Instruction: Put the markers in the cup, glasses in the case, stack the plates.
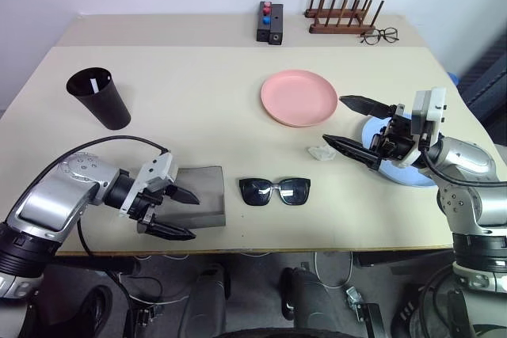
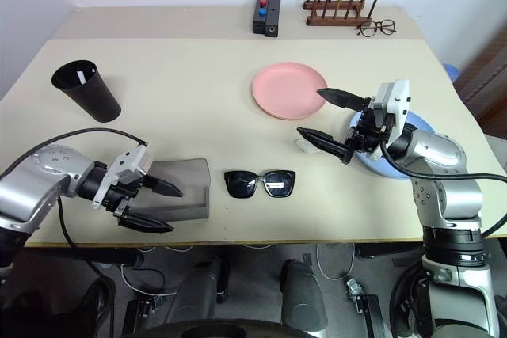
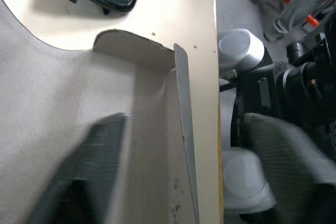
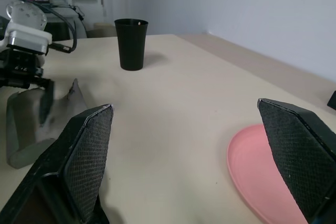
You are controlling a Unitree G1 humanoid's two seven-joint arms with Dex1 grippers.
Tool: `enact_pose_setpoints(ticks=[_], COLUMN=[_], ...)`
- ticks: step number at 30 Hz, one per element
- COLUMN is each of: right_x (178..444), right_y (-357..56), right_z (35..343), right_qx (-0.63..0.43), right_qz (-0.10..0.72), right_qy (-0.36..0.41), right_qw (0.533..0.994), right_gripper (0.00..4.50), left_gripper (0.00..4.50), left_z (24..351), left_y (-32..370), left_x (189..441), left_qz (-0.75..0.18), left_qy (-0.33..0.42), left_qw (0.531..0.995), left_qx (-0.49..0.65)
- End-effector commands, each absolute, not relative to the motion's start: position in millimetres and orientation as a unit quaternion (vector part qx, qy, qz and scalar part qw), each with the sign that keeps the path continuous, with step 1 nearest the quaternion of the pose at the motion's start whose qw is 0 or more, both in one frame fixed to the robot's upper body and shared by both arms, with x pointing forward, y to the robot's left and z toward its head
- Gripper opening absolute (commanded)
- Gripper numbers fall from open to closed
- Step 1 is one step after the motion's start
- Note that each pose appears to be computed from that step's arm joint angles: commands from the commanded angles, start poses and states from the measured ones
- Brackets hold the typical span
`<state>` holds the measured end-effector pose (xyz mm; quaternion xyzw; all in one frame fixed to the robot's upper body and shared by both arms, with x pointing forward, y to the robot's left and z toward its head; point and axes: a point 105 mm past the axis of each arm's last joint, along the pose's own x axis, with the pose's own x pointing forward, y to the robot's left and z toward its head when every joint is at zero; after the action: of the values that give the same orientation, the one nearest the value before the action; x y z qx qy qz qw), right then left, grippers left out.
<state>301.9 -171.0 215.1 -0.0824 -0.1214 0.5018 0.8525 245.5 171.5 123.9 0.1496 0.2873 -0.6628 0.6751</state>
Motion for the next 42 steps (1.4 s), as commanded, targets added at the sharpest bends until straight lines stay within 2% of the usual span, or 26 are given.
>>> enact_pose_setpoints(ticks=[1,3,6,11,21,31,35,42], right_x=[301.5,302.1,300.8,293.2,268.8,249.5,248.3,249.5], right_y=[-177.6,-178.7,-180.6,-181.9,-202.8,-207.8,-204.3,-201.6], right_z=[225.2,224.2,221.0,215.8,206.6,215.8,218.0,220.0], right_qx=[-0.098,-0.098,-0.098,-0.114,-0.169,-0.189,-0.187,-0.184], right_qz=[0.497,0.496,0.497,0.503,0.483,0.442,0.433,0.421], right_qy=[-0.141,-0.141,-0.142,-0.138,-0.104,-0.096,-0.099,-0.104], right_qw=[0.851,0.851,0.85,0.845,0.853,0.871,0.876,0.882], right_gripper=[4.5,4.5,4.5,4.5,4.5,4.5,4.5,4.5], left_gripper=[4.47,4.47,4.47,4.47,4.47,4.47,4.47,4.47], left_z=[145.1,151.5,177.9,199.4,187.6,158.5,148.0,137.2], left_y=[168.5,167.5,162.8,141.5,67.5,34.4,30.1,13.8], left_x=[251.0,255.1,272.2,313.7,338.5,324.6,325.7,321.2], left_qz=[-0.663,-0.66,-0.65,-0.636,-0.721,-0.78,-0.781,-0.793], left_qy=[0.252,0.244,0.207,0.132,0.128,0.192,0.196,0.192], left_qw=[0.684,0.69,0.718,0.748,0.655,0.549,0.53,0.516], left_qx=[0.169,0.166,0.136,0.137,0.184,0.231,0.266,0.261])
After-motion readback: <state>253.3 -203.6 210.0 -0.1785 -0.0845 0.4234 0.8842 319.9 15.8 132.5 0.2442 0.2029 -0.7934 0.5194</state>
